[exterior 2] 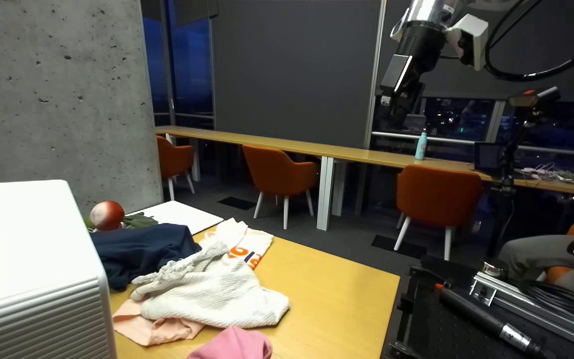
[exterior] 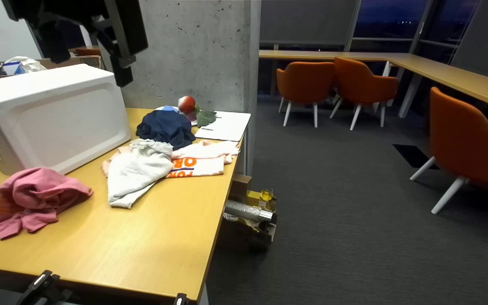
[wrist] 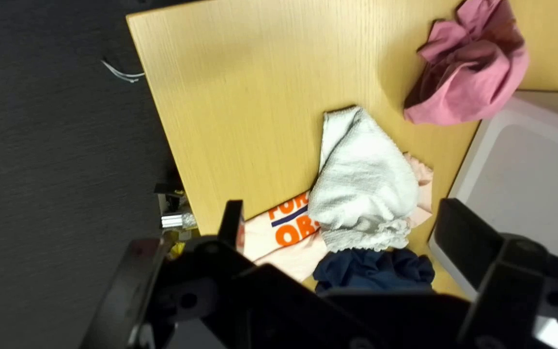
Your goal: Move the towel forwards then move the peach shirt forwards.
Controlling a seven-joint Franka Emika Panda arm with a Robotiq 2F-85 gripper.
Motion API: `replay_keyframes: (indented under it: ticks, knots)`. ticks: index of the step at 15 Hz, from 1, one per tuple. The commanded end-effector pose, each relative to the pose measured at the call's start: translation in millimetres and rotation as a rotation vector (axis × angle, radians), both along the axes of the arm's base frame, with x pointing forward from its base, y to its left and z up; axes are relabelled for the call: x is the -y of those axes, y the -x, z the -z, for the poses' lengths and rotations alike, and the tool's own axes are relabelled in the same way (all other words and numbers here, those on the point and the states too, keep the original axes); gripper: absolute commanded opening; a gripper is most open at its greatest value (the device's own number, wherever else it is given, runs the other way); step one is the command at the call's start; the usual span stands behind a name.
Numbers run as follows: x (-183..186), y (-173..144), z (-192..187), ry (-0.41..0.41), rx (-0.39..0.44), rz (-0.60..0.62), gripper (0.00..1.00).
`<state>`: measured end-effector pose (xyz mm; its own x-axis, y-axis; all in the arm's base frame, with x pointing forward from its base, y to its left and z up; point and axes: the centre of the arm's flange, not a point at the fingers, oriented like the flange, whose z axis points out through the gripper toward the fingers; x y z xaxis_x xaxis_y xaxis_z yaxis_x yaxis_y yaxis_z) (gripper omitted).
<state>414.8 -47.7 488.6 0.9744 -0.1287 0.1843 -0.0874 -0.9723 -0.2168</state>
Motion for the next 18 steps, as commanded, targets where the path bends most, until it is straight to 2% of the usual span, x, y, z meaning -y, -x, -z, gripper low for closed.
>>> replay_keyframes:
  ticks: [1, 5, 11, 18]
  knots:
    - [-5, -54, 14, 0.071, 0.084, 0.024, 1.00]
    - [-26, -110, 68, 0.115, 0.091, -0.008, 1.00]
    - [-57, -177, 156, 0.170, 0.076, -0.066, 1.00]
    - [-128, -215, 240, 0.126, -0.005, -0.195, 1.00]
